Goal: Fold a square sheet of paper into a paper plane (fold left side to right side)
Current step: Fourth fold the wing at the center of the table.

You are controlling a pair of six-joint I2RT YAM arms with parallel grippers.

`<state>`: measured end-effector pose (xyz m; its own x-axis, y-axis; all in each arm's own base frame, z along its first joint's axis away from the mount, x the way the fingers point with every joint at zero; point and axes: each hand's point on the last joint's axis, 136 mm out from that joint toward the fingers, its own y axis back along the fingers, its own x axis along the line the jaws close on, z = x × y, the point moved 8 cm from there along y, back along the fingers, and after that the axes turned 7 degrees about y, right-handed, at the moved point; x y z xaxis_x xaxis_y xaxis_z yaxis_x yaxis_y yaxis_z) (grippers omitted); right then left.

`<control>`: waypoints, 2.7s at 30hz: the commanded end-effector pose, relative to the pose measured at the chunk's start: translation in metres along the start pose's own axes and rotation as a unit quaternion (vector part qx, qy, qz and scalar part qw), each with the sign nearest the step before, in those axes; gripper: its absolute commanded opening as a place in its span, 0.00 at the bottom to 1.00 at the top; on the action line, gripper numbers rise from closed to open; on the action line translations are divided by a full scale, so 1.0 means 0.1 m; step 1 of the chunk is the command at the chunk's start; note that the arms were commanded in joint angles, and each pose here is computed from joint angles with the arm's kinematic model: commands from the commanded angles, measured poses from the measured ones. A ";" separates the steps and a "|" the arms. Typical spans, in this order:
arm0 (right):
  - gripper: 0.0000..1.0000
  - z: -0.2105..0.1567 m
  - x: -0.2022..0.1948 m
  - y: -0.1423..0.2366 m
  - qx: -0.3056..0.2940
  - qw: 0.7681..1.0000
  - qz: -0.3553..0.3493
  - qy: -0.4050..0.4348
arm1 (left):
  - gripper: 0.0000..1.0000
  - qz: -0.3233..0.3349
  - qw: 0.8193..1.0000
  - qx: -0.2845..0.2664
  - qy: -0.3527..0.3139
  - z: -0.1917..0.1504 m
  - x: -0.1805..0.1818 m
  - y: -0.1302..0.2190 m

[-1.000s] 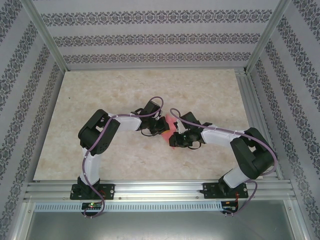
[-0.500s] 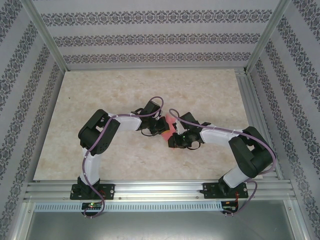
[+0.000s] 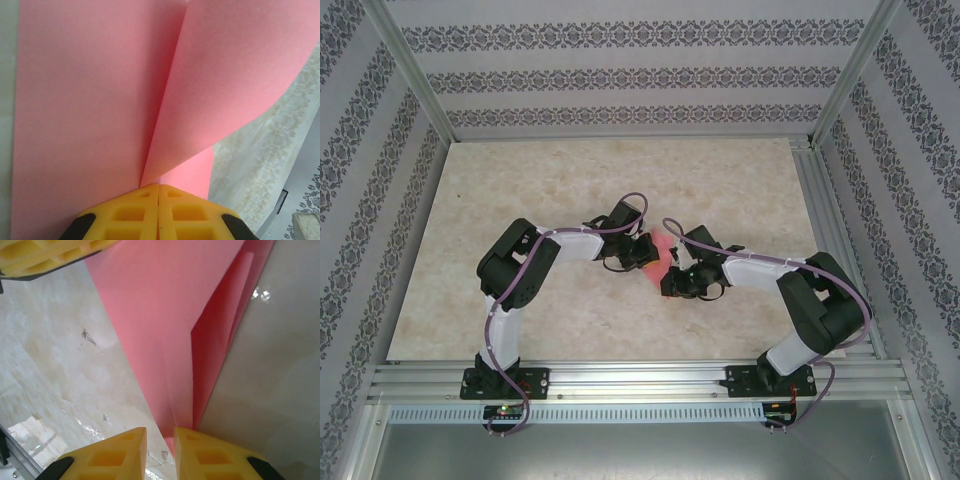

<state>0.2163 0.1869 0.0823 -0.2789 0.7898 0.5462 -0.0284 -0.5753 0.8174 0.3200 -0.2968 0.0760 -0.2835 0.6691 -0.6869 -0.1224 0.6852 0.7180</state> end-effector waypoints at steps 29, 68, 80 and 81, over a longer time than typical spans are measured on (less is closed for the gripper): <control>0.23 0.29 0.23 0.23 -0.057 0.996 0.069 0.005 | 0.09 0.098 0.995 -0.004 0.033 -0.03 0.50 -0.15; 0.23 -0.19 -0.09 -0.13 0.021 0.997 0.041 -0.055 | 0.09 0.102 0.994 -0.002 0.033 -0.01 0.50 -0.19; 0.23 -0.45 -0.14 -0.14 0.041 0.996 0.040 -0.070 | 0.09 0.103 0.994 -0.002 0.033 -0.01 0.50 -0.19; 0.24 -0.47 -0.14 -0.14 0.043 0.996 0.040 -0.071 | 0.09 0.104 0.994 -0.002 0.033 -0.01 0.50 -0.20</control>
<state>0.2128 0.1859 0.0745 -0.2401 0.7191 0.6521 -0.0801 -0.6842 0.7249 0.3191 -0.2987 0.0749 -0.2859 0.6673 -0.6877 -0.1037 0.6919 0.7145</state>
